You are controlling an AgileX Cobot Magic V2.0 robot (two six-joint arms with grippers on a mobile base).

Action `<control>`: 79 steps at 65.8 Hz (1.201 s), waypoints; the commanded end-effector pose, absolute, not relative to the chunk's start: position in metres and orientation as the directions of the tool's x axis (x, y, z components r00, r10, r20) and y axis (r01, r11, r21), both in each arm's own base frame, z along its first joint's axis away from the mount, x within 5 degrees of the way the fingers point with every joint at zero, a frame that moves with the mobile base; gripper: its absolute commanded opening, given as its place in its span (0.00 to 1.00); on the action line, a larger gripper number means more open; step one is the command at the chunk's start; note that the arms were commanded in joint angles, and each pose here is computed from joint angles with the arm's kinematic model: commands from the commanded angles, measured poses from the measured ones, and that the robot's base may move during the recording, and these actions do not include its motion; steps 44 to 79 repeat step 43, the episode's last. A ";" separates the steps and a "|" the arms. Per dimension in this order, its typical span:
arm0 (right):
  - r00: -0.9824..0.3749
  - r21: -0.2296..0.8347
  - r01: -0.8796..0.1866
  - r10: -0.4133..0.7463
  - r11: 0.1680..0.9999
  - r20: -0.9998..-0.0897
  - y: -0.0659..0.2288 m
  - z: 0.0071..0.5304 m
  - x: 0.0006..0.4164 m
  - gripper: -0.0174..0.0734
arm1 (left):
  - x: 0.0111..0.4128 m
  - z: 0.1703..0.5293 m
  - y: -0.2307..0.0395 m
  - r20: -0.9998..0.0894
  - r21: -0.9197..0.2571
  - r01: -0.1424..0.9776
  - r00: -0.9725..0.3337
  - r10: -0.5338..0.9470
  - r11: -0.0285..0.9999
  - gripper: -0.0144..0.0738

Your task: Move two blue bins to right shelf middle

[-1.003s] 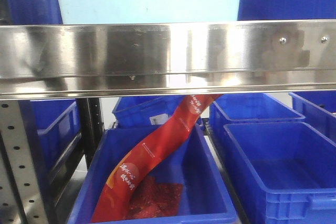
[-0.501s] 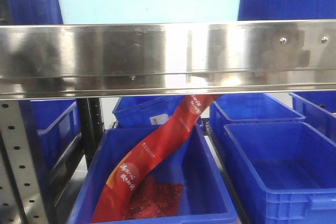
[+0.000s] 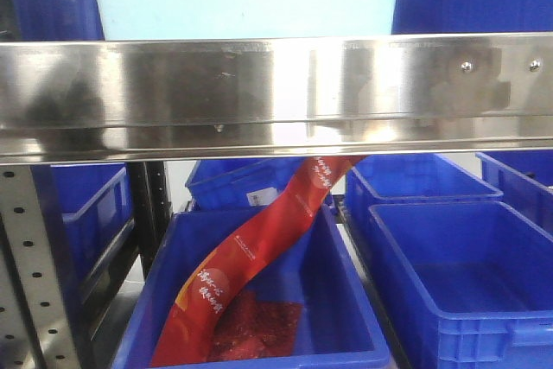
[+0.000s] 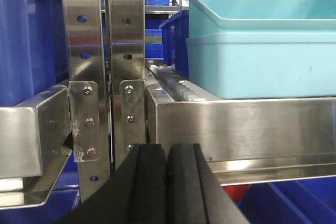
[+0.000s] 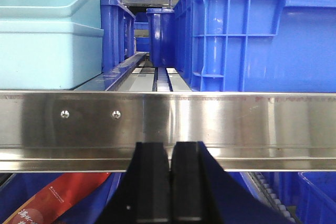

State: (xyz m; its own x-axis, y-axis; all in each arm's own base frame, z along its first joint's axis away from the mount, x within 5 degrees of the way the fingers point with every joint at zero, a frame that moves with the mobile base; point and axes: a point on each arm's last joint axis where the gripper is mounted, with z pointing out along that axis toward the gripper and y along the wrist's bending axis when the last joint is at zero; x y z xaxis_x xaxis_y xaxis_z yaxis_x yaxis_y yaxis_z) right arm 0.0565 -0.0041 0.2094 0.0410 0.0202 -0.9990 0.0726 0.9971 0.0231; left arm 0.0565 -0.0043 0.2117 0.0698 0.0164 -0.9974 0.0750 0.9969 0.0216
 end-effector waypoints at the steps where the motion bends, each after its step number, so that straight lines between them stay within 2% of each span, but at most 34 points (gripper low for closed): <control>1: 0.066 0.006 0.076 0.001 0.997 -0.998 -0.004 0.211 0.056 0.01 | 0.056 0.214 -0.005 -0.995 0.009 0.081 0.097 0.001 0.997 0.04; 10: 0.066 0.006 0.076 0.001 0.997 -0.998 -0.004 0.211 0.056 0.01 | 0.056 0.214 -0.005 -0.992 -0.085 0.089 0.089 -0.093 0.992 0.04; 20: 0.066 0.006 0.076 0.001 0.997 -0.998 -0.004 0.211 0.056 0.01 | 0.056 0.214 -0.005 -0.994 -0.052 0.087 0.092 -0.060 0.995 0.04; 79: 0.066 0.006 0.076 0.001 0.997 -0.998 -0.004 0.211 0.056 0.01 | 0.056 0.214 -0.005 -0.994 -0.052 0.087 0.092 -0.060 0.995 0.04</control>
